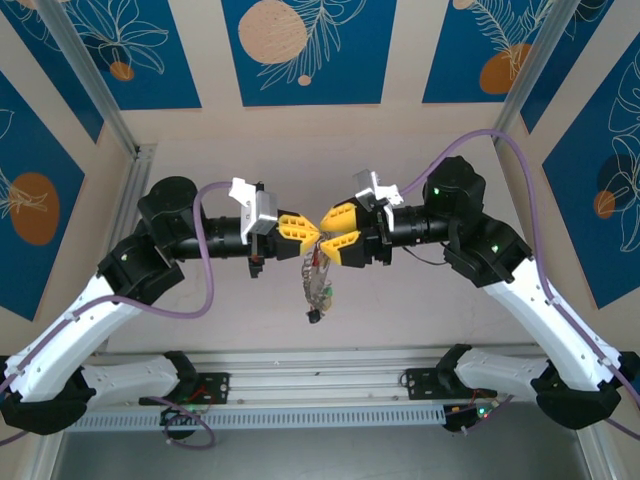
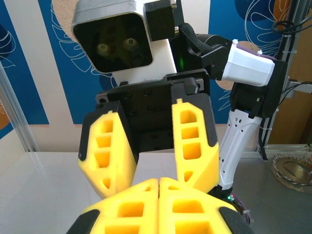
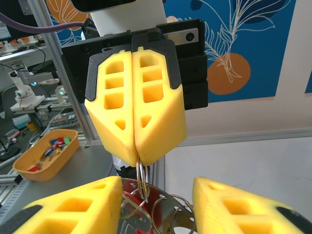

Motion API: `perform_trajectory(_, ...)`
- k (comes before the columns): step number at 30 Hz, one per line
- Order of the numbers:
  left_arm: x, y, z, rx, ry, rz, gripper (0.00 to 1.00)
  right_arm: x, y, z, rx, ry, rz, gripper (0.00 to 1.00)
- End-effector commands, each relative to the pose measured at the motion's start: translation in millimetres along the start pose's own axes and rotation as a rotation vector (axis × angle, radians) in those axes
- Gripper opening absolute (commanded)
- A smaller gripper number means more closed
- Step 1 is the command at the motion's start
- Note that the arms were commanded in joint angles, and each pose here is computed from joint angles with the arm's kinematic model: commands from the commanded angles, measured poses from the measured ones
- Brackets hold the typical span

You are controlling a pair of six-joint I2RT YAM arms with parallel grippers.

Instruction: Put the keys on the keyring

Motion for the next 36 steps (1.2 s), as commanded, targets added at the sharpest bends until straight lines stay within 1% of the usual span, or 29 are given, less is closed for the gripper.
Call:
perform_trajectory(1, -4, 3, 14, -0.068, -0.039, -0.020, 0.00, 5, 1, 9, -0.019, 0.001, 0.042, 0.35)
perform_trajectory(4, -4, 3, 14, -0.072, -0.040, -0.021, 0.00, 5, 1, 8, -0.013, 0.003, 0.037, 0.28)
perform_trajectory(9, -5, 4, 15, -0.074, -0.043, -0.020, 0.00, 7, 3, 6, -0.001, -0.002, 0.032, 0.24)
perform_trajectory(12, -4, 4, 15, -0.075, -0.044, -0.018, 0.00, 7, 3, 4, 0.003, -0.002, 0.030, 0.14)
perform_trajectory(14, -4, 4, 15, -0.076, -0.044, -0.013, 0.00, 7, 3, 4, 0.009, 0.005, 0.017, 0.03)
perform_trajectory(15, -3, 4, 15, -0.075, -0.043, -0.006, 0.00, 6, 4, 4, 0.012, 0.011, 0.007, 0.00)
perform_trajectory(19, 0, 9, 15, -0.039, -0.042, 0.065, 0.00, 6, 8, 8, 0.039, 0.061, -0.053, 0.00)
perform_trajectory(20, 1, 10, 16, -0.024, -0.043, 0.087, 0.03, 5, 8, 8, 0.057, 0.075, -0.064, 0.00)
perform_trajectory(23, 5, 16, 17, 0.026, -0.037, 0.167, 0.24, 4, 8, 9, 0.117, 0.126, -0.090, 0.00)
perform_trajectory(25, 6, 19, 19, 0.046, -0.033, 0.203, 0.33, 2, 6, 8, 0.172, 0.162, -0.112, 0.00)
perform_trajectory(26, 6, 20, 18, 0.063, -0.024, 0.214, 0.35, 1, 4, 8, 0.200, 0.183, -0.121, 0.00)
perform_trajectory(30, 8, 19, 13, 0.156, 0.008, 0.223, 0.37, 1, -3, 9, 0.281, 0.243, -0.124, 0.00)
perform_trajectory(36, 14, 13, 4, 0.241, 0.046, 0.224, 0.36, 4, -12, 13, 0.328, 0.275, -0.060, 0.00)
Point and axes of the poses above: each hand's point on the last joint's axis, 136 mm out from that joint toward the fingers, its own y axis back along the fingers, its own x axis along the line the jaws close on, z = x × y, the point moved 7 cm from there along y, back along the fingers, and after that the axes turned 13 degrees about y, right-handed, at the moved point
